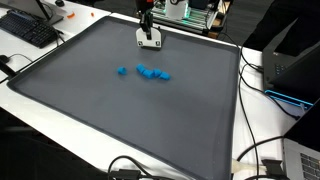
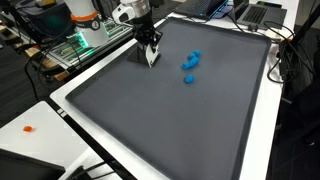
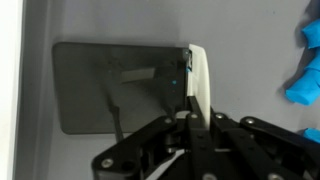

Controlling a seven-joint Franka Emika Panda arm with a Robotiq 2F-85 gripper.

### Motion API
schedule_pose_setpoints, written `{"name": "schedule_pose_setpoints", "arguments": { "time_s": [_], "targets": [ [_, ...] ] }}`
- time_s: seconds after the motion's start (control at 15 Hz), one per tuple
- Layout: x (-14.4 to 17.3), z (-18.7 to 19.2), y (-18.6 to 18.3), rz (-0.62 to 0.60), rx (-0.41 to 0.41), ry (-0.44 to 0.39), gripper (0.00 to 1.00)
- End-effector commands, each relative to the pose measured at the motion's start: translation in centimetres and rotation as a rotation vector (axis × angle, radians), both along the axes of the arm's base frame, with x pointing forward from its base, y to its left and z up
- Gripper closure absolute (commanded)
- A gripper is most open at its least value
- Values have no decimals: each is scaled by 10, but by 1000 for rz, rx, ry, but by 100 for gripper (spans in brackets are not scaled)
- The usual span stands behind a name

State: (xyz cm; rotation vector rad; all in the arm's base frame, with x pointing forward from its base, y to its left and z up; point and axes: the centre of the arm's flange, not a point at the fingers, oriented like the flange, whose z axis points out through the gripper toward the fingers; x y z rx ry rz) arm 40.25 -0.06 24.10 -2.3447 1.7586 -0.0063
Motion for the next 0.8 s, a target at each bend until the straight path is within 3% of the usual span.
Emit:
{"name": "schedule_pose_setpoints", "arguments": {
  "time_s": [0.0, 0.47, 0.53, 0.6, 0.73],
  "targets": [
    [-3, -19, 4, 8, 7, 32, 99],
    [0, -18, 7, 16, 0, 34, 99],
    [0, -17, 6, 21, 4, 29, 71],
    [0, -15, 6, 21, 0, 29, 71],
    [-2, -19, 7, 27, -1, 42, 57]
  ]
}}
